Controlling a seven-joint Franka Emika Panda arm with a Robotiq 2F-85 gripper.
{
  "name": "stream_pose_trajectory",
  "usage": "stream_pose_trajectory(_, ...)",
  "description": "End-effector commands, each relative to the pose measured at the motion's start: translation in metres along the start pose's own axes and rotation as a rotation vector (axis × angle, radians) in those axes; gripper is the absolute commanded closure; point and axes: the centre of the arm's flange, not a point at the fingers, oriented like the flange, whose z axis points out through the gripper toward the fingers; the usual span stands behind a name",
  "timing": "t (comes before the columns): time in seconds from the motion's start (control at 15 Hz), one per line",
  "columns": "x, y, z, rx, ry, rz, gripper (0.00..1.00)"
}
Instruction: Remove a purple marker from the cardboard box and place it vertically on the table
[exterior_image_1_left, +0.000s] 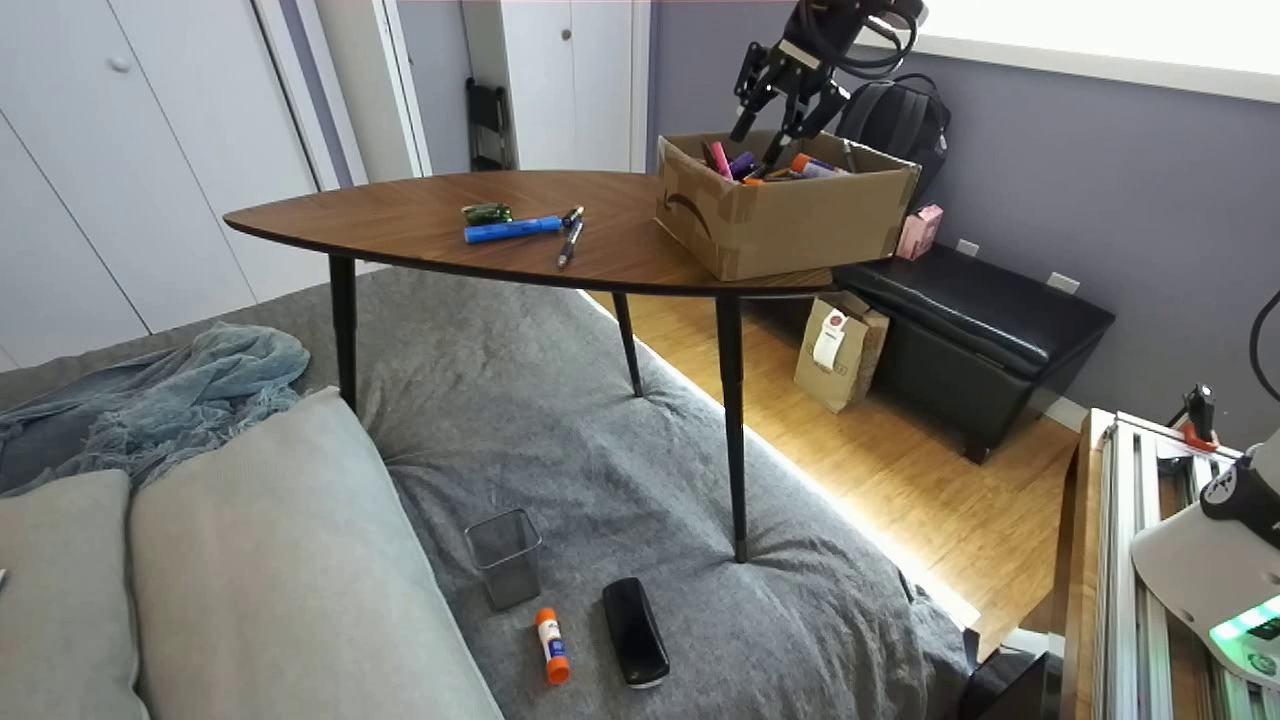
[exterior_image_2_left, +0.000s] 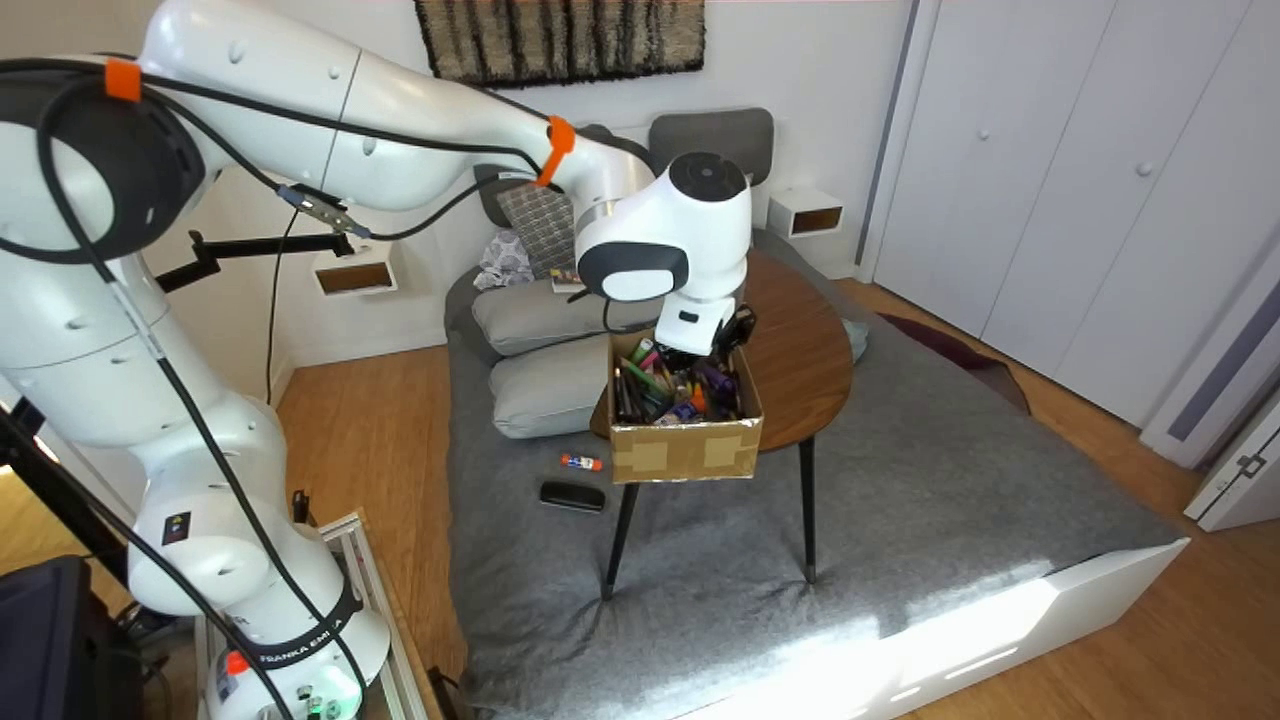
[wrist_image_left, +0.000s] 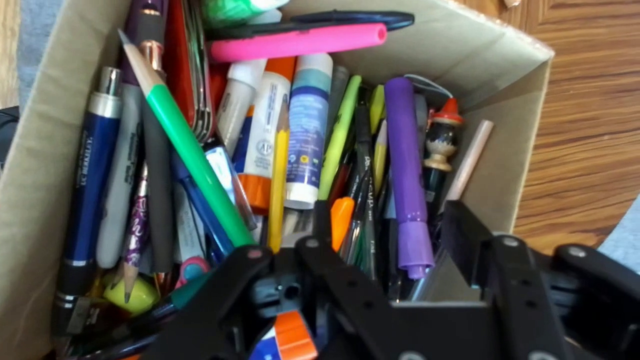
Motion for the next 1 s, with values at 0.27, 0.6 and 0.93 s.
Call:
stream_pose_trajectory(0.27,0.0,-0.01,0.017,0.05,-0.069,0.026,0.56)
stream_pose_trajectory(0.6,0.004,-0.009,0.02,0.044,-0.064,0.032,0.55)
stream_pose_trajectory(0.93,0.01,-0.011,0.023,0.058,-0.051,0.028,0.58)
